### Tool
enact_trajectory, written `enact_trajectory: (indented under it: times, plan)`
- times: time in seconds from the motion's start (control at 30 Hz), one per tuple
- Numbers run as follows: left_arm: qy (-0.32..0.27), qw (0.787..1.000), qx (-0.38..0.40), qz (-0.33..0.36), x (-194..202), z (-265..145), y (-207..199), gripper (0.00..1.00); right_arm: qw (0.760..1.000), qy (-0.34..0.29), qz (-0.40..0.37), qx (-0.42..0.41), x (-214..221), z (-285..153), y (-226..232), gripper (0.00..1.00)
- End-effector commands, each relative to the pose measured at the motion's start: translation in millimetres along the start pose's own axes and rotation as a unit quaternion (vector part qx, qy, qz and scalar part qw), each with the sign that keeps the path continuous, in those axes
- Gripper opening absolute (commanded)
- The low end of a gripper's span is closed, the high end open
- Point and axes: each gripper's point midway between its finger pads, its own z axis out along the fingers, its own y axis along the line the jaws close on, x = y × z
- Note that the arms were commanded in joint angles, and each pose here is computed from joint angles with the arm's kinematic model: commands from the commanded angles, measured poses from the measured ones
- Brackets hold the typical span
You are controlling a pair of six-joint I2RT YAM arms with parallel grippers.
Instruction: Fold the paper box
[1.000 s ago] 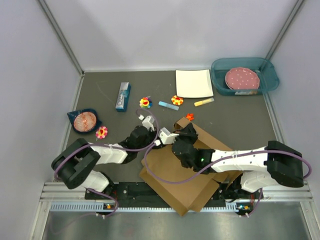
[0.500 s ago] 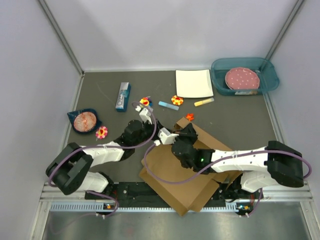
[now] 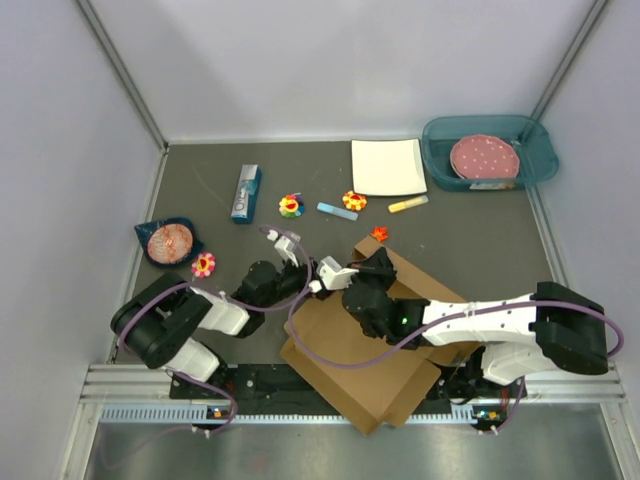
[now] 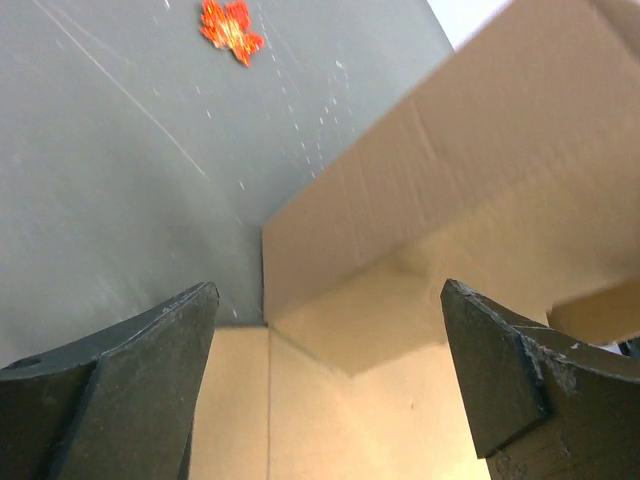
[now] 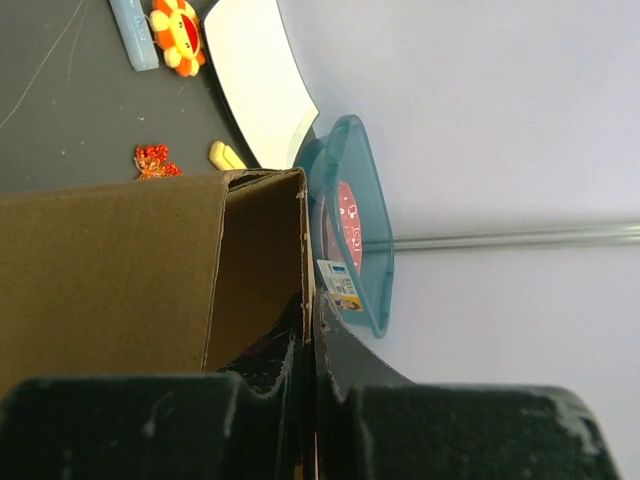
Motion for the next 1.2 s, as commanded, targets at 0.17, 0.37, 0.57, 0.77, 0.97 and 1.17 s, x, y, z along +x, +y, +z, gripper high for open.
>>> enact_trajectory:
  times: [0.17,0.37,0.57,0.77,0.97,1.17]
  plan:
    - [-0.066,0.994,0.060,0.062,-23,-19,-32,0.99,0.998,-0.033,0.010,-0.061,-8,-3,37,0.00]
    - [-0.076,0.992,0.058,0.078,-28,-20,-33,0.99,0.997,-0.034,0.012,-0.063,-9,-3,37,0.00]
    - [-0.064,0.989,0.076,0.105,-26,-8,-41,0.99,0.997,-0.035,0.015,-0.066,-10,-3,39,0.00]
    - [-0.067,0.987,0.075,0.122,-22,7,-45,0.99,0.996,-0.039,0.018,-0.072,-14,-4,43,0.00]
    - [-0.084,0.987,0.051,0.125,-28,23,-36,0.99,0.996,-0.040,0.023,-0.080,-15,-4,47,0.00]
    - [-0.101,0.986,0.043,0.126,-35,37,-31,0.94,0.995,-0.043,0.022,-0.086,-17,-4,49,0.00]
